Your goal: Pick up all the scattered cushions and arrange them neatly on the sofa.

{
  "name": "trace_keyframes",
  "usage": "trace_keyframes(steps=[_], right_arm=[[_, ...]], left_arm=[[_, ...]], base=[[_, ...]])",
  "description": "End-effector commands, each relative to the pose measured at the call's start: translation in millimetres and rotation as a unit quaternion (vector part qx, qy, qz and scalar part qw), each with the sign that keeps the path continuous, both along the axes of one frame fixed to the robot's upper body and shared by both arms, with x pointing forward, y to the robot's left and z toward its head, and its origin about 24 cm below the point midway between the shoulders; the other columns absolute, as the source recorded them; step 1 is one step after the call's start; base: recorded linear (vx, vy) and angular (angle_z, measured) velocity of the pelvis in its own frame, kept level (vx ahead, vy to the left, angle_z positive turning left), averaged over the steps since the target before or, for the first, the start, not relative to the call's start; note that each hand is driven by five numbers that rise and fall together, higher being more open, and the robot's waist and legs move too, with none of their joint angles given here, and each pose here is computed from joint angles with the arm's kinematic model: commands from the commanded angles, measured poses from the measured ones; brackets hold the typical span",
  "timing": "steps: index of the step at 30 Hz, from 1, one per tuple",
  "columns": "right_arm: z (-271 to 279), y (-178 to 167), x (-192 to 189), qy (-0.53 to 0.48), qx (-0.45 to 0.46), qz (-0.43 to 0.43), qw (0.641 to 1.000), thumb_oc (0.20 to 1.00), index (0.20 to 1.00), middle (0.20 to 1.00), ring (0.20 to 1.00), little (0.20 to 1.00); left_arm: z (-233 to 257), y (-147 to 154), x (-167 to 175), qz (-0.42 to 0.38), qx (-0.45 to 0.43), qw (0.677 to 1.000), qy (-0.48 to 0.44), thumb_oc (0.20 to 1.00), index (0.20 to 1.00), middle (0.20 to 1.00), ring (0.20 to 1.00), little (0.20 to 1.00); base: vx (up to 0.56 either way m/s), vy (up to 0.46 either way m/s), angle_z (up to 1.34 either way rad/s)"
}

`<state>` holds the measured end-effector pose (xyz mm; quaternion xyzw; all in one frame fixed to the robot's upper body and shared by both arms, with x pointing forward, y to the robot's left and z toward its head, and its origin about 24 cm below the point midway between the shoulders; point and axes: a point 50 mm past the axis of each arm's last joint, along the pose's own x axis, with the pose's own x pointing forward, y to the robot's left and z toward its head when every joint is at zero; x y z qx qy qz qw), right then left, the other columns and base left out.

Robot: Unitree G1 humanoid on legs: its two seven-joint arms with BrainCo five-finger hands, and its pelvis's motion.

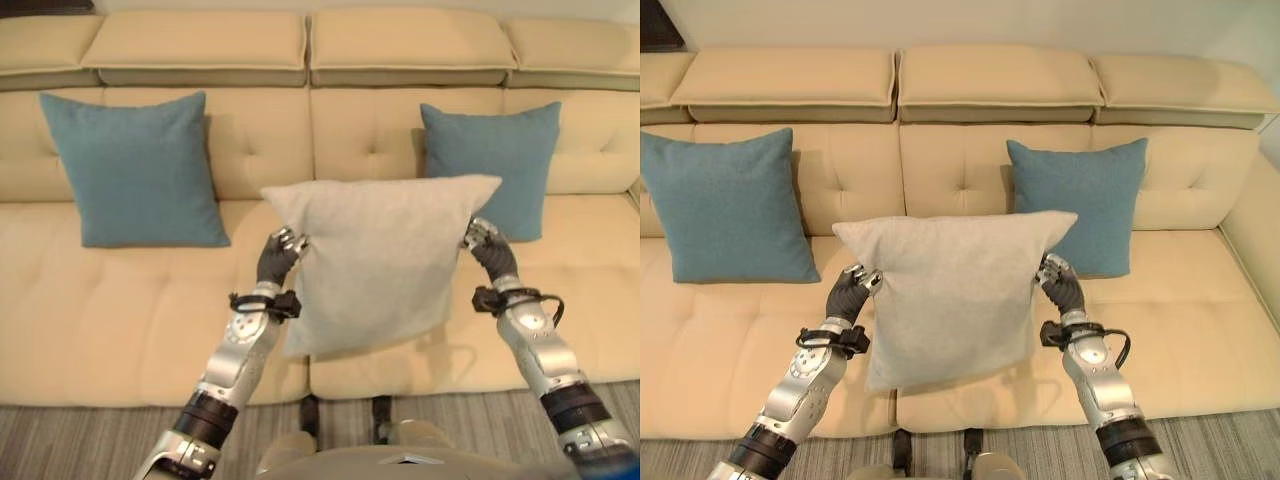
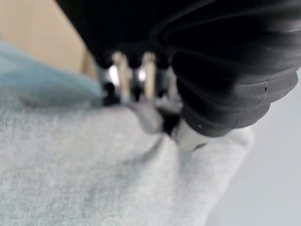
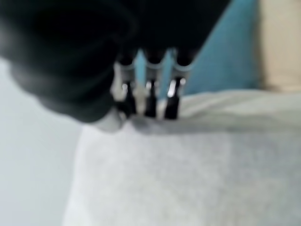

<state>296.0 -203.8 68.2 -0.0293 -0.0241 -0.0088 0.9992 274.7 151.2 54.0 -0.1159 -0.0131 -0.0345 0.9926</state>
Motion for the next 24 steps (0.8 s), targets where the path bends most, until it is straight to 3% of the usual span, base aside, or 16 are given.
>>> trace_keyframes(steps=[1,11,24], right_arm=[[68,43,20,-0.162,0.023,0.07,0.984,0.2,0.2,0.2,0.2,0.2],[182,72,74,-0.278,-0.012,0.055,0.959,0.2,0.2,0.2,0.2,0.2],[253,92,86,-0.337,-0.051,0.048,0.939,0.2,0.2,0.2,0.2,0.2]], left_arm=[[74,-32,26,-0.043,-0.017,0.985,-0.167,0.2,0.2,0.2,0.2,0.2],[188,-46,82,0.005,0.042,0.948,-0.314,0.2,0.2,0.2,0.2,0.2],[275,-51,92,0.026,0.08,0.911,-0.405,0.2,0.2,0.2,0.2,0.2]], base=[[-0.08,-0.01,0.13],[-0.05,-0.001,0.05],[0.0,-0.004,0.0]])
